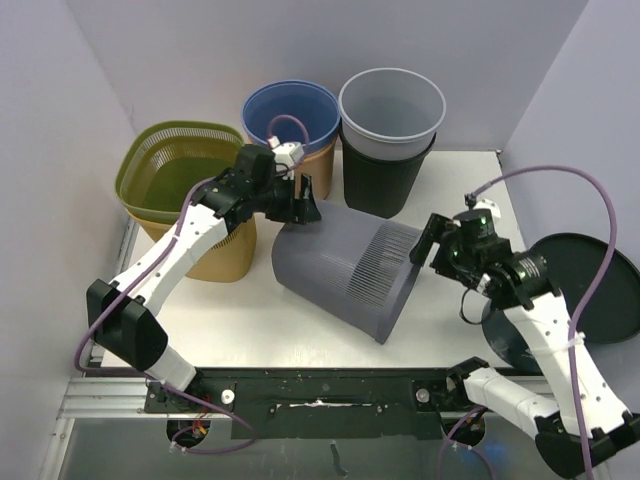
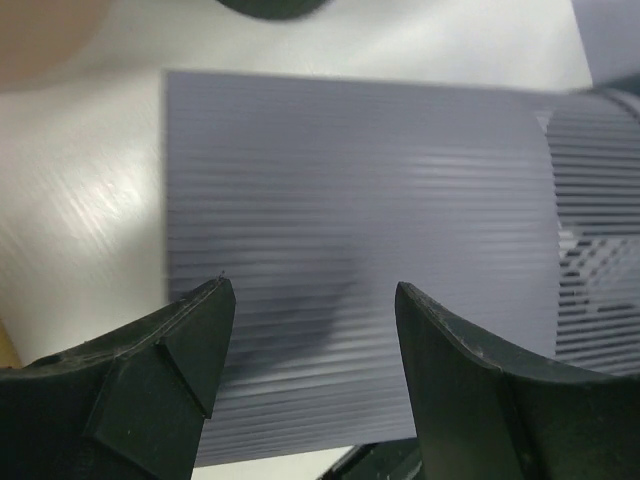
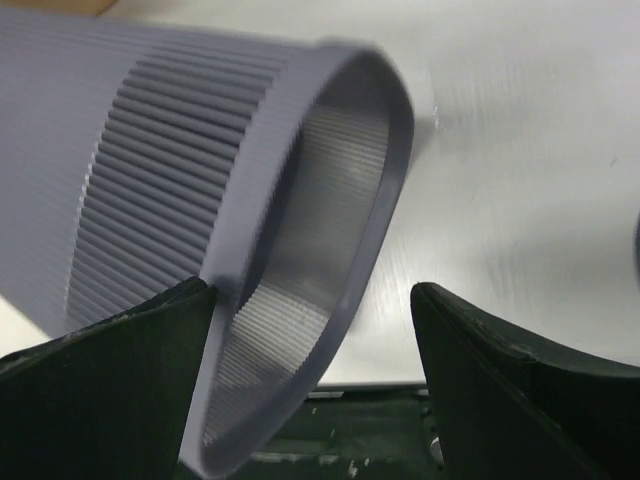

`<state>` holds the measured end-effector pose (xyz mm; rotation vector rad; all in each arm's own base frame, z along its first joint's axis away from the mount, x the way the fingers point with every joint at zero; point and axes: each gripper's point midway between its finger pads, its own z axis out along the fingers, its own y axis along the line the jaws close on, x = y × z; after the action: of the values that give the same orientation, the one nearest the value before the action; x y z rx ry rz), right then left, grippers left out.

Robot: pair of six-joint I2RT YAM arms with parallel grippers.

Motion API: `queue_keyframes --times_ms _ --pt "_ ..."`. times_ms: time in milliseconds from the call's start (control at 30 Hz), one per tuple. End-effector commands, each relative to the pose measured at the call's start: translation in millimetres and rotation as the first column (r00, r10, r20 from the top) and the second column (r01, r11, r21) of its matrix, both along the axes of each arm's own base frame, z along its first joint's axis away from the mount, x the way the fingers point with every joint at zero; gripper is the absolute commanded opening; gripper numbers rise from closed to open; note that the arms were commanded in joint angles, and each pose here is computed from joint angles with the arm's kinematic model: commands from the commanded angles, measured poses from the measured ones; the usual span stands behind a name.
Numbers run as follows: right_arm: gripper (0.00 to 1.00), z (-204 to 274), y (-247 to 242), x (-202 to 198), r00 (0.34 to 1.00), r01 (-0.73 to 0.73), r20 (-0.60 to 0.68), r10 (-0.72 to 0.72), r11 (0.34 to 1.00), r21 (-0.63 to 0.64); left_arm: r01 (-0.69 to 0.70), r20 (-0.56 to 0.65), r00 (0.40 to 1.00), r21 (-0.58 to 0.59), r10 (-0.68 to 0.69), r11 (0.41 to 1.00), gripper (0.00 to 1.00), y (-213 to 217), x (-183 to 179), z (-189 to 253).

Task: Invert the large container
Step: Turn the container upside down at the center of the board.

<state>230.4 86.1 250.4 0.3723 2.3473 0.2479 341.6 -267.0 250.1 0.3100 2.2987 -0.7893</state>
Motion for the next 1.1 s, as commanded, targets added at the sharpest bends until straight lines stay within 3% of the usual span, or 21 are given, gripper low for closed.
queue_keyframes --times_ms 0,167,233,300,400,633,733,900,1000,1067 --pt "0.81 -1.7 25.2 -32.4 0.998 -0.058 0.013 0.056 0.974 0.218 0.153 -0.036 0.988 0.023 -0.152 0.988 0.65 -32.8 -40.6 -10.8" --pt "0.71 0.8 45.0 -34.0 0.990 -0.126 0.106 0.094 0.928 0.351 0.175 -0.063 0.983 0.000 -0.174 0.985 0.65 -46.9 -50.9 -23.9" --pt "0.61 1.9 48.4 -26.2 0.989 -0.127 0.121 0.089 0.925 0.359 0.176 -0.064 0.982 -0.007 -0.176 0.984 0.64 -50.0 -51.0 -24.0" --pt "0.44 3.1 52.7 -16.8 0.987 -0.133 0.135 0.089 0.922 0.364 0.177 -0.062 0.982 -0.014 -0.178 0.984 0.64 -52.5 -51.9 -22.1" --pt "0.22 6.0 52.2 1.8 0.982 -0.134 0.167 0.083 0.938 0.321 0.179 -0.057 0.982 -0.024 -0.180 0.984 0.64 -55.2 -54.1 -20.3" --pt "0.07 7.9 41.2 55.1 0.959 -0.236 0.171 0.226 0.971 0.038 0.179 -0.028 0.983 -0.049 -0.180 0.983 0.64 -59.9 -50.9 -3.2" --pt "0.07 15.1 33.6 79.6 0.953 -0.251 0.172 0.250 0.968 -0.019 0.150 0.021 0.989 -0.037 -0.149 0.988 0.65 -56.4 -42.9 11.9" --pt "0.11 2.7 0.3 91.8 0.983 -0.148 0.102 0.154 0.987 -0.067 0.036 0.103 0.994 0.019 -0.038 0.999 0.66 -34.6 -29.4 38.4" --pt "0.30 7.9 -6.3 82.8 0.984 -0.132 0.113 0.139 0.989 -0.069 -0.069 0.175 0.983 0.066 0.057 0.995 0.67 -13.8 -22.9 54.2" --pt "0.52 16.2 -6.1 75.2 0.982 -0.133 0.129 0.139 0.990 -0.053 -0.177 0.227 0.961 0.070 0.157 0.982 0.67 6.4 -18.9 64.3"
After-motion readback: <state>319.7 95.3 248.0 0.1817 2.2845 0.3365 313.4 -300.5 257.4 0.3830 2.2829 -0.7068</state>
